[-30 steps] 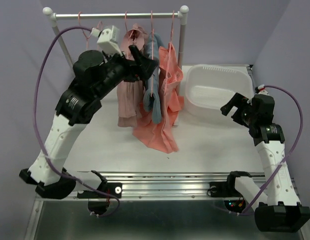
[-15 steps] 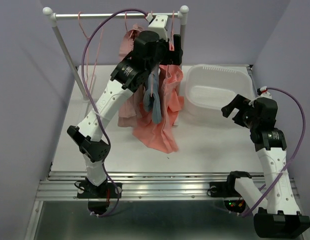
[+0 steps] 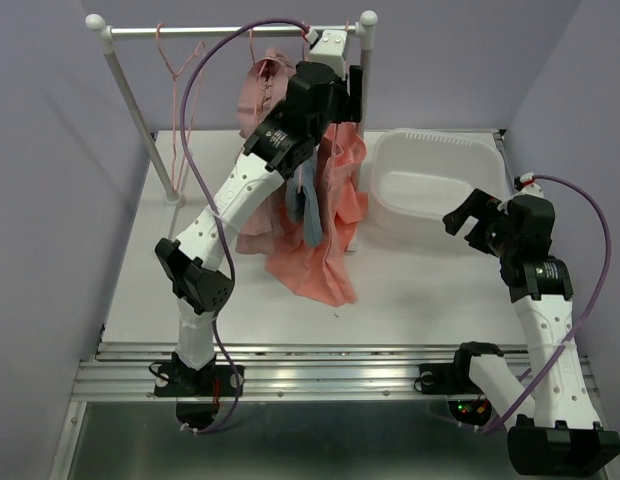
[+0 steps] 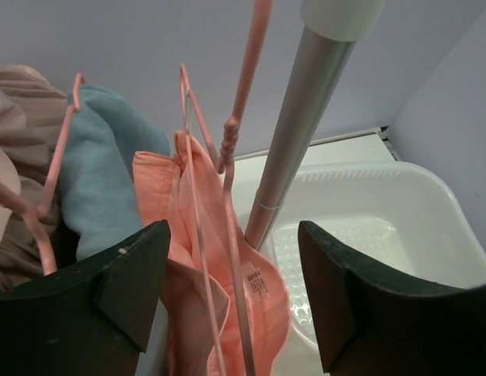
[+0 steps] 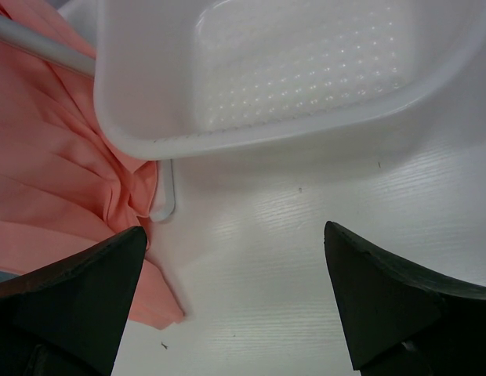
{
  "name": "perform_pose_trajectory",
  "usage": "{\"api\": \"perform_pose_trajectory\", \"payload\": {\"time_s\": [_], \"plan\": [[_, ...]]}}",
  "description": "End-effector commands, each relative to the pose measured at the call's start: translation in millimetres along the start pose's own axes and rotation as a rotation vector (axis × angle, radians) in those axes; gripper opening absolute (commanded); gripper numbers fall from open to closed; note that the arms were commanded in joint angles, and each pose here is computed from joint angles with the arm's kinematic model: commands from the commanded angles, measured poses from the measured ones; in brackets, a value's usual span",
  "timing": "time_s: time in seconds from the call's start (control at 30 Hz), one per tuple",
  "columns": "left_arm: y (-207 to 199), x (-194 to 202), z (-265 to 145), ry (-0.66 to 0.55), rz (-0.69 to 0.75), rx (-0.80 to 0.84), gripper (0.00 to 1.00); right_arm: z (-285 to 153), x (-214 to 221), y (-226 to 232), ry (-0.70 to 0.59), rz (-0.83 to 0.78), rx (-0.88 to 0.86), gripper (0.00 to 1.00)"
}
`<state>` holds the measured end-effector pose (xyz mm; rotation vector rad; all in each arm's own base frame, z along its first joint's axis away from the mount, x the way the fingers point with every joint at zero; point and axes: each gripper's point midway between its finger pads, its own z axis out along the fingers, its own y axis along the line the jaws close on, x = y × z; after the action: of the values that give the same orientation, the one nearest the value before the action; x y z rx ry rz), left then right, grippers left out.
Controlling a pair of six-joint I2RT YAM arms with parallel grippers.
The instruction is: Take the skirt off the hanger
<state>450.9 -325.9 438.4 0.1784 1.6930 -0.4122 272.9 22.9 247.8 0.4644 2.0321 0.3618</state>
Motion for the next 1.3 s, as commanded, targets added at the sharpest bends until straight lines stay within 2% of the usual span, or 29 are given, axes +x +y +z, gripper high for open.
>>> {"api": "perform_pose_trajectory", "payload": {"time_s": [0.0, 0.03, 0.13, 0.17, 0.33, 0.37, 0.43, 0.47, 0.7, 0.93, 1.13, 1.27], "plan": [[-9, -44, -8, -0.125, -0.019, 0.034, 0.73, -1, -11, 2, -0.052, -0.024, -0.012, 1.0], [-8, -44, -8, -0.126, -0.016, 0.026, 0.65, -2, -11, 2, -0.055, -0.024, -0.012, 1.0], [-6, -42, -6, -0.127, -0.01, 0.012, 0.56, -2, -12, 1, -0.059, -0.024, -0.007, 1.0], [-4, -41, -5, -0.124, -0.005, 0.005, 0.49, -3, -13, 2, -0.066, -0.025, -0.008, 1.0], [-2, -34, 0, -0.116, 0.006, -0.008, 0.33, -5, -14, 2, -0.068, -0.025, -0.01, 1.0], [-3, -33, 1, -0.114, 0.007, -0.007, 0.23, -5, -14, 2, -0.068, -0.025, -0.01, 1.0], [-3, -34, 0, -0.117, 0.004, -0.006, 0.11, -6, -15, 2, -0.074, -0.027, -0.011, 1.0], [-4, -36, 0, -0.12, 0.003, -0.003, 0.01, -6, -15, 2, -0.077, -0.027, -0.009, 1.0], [-4, -63, -15, -0.195, -0.003, 0.003, 0.0, -8, -16, 2, -0.085, -0.029, -0.009, 1.0], [3, -106, -43, -0.34, -0.067, -0.085, 0.0, -9, -17, 2, -0.087, -0.031, -0.008, 1.0], [7, -123, -63, -0.405, -0.08, -0.183, 0.0, -8, -16, 1, -0.087, -0.032, -0.006, 1.0], [10, -126, -71, -0.417, -0.093, -0.193, 0.0, -8, -15, 1, -0.086, -0.032, -0.004, 1.0]]}}
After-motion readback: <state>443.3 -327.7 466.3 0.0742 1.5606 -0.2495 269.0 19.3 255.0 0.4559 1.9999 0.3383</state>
